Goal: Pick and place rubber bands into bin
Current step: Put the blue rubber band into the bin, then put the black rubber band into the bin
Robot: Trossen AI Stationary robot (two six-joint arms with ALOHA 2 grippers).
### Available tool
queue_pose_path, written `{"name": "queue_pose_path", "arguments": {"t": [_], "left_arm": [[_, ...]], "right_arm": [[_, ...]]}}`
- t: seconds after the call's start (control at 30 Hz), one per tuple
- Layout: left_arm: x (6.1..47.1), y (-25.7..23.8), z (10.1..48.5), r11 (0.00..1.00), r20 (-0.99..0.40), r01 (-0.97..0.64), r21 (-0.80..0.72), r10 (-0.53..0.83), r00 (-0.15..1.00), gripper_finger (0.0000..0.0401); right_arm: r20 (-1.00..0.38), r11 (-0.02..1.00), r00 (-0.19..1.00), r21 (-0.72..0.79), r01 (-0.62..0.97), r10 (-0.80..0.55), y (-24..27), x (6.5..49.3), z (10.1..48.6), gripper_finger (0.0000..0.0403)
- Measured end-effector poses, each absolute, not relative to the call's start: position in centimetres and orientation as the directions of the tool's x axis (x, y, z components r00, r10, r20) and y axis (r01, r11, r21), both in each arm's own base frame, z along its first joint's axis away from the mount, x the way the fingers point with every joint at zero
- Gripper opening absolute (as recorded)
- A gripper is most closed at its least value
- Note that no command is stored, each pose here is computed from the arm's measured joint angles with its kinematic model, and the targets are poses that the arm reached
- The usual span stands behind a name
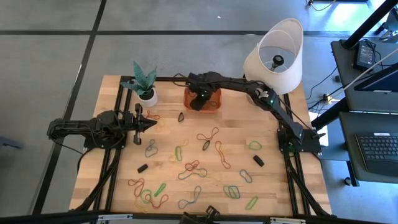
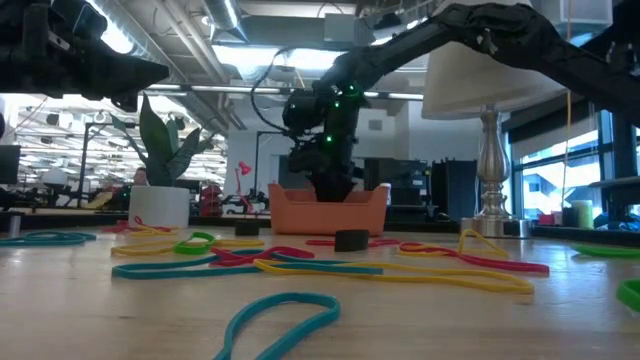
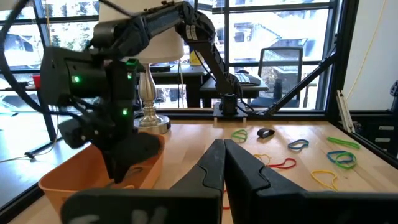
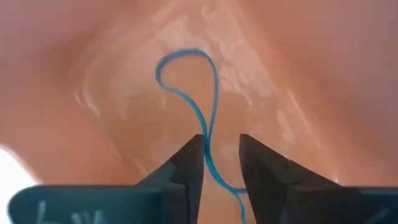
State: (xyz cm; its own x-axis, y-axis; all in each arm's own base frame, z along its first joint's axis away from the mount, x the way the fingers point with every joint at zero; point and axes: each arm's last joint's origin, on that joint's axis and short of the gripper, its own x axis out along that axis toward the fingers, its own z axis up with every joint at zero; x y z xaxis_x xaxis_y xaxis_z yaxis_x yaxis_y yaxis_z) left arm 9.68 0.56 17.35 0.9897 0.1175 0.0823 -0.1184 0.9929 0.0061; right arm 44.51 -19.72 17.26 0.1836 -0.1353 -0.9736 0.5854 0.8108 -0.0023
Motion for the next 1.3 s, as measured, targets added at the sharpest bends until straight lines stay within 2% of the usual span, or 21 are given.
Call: {"name": "queue_pose_path", "arguments": {"t": [0.3, 0.67, 0.87, 1.03, 1.2, 1.3], "left_arm": [[9.7, 0.6, 17.4, 0.993, 0.082, -0.118, 0.006, 0.117, 0.99, 0.0001], [9.7, 0.6, 17.4, 0.993, 0.083, -0.118, 0.006, 0.117, 0.99, 0.0001], [9.7, 0.6, 17.4, 0.993, 0.083, -0.118, 0.006, 0.117, 0.99, 0.0001], [9.7, 0.6, 17.3, 0.993, 0.08, -0.118, 0.006, 0.117, 0.99, 0.0001], [9.7, 0.6, 17.4, 0.993, 0.084, -0.118, 0.006, 0.118, 0.989, 0.0001], [9.7, 0.6, 17.4, 0.993, 0.084, -0.118, 0.006, 0.117, 0.99, 0.0001]], "right_arm": [[-0.949, 0.745, 0.244, 0.015, 0.666, -0.198, -20.0, 45.0, 22.3, 0.0102], [-0.975, 0.665, 0.154, 0.01, 0.747, -0.158, -19.1, 44.5, 19.7, 0.0098], [-0.972, 0.678, 0.174, 0.02, 0.735, -0.16, -18.0, 45.1, 20.7, 0.0097], [-0.955, 0.694, 0.237, 0.047, 0.718, -0.18, -16.3, 44.8, 24.6, 0.0072], [-0.951, 0.72, 0.24, 0.028, 0.693, -0.193, -13.2, 44.0, 27.6, 0.0012], [-0.939, 0.746, 0.265, 0.014, 0.665, -0.219, -10.9, 43.7, 29.3, 0.0009]]}}
